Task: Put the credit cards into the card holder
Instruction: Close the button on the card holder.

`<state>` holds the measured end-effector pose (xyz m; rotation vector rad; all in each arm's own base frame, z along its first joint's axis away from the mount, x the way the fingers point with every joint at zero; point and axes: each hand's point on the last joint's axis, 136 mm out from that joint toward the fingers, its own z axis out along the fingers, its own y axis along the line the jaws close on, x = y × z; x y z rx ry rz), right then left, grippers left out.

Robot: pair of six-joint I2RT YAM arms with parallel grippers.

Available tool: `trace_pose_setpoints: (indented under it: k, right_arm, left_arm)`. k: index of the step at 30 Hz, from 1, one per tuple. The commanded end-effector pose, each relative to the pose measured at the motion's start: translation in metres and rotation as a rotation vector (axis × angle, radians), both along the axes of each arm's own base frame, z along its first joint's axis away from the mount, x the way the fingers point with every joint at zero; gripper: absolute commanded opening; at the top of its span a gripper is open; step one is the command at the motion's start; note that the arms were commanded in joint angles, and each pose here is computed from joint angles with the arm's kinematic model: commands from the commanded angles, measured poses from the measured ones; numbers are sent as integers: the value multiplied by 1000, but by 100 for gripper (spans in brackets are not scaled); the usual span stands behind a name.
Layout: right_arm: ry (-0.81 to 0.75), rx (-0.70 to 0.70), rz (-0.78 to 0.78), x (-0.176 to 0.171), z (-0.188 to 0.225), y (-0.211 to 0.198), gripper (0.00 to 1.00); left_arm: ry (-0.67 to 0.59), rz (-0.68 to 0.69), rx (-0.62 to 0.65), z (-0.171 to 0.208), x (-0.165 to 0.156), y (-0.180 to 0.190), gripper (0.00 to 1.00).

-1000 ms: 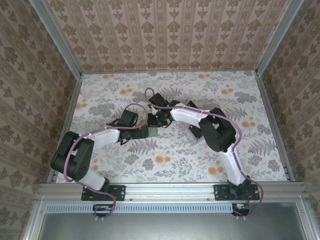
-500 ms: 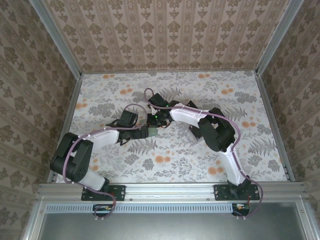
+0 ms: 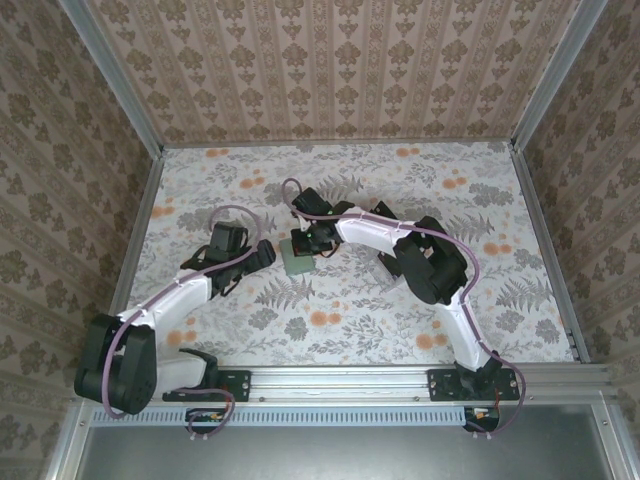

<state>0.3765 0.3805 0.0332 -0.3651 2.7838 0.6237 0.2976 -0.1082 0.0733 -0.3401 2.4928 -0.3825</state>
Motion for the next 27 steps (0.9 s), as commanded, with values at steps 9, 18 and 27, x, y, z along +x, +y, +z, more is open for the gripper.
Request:
trace_pose_setpoints:
  k: [9,18,27]
  right_arm:
    - [204,-629,59,-40,-85,-103,0]
    - [200,-486,50,-43,-71,-76,8]
    - [112,-155,64,-16,-4,-1,29]
  left_arm:
    - [23,54,-4,0,-4,11,100]
    - [20,38,-8,3,-1,11,100]
    - [20,67,11,11,1,20,100]
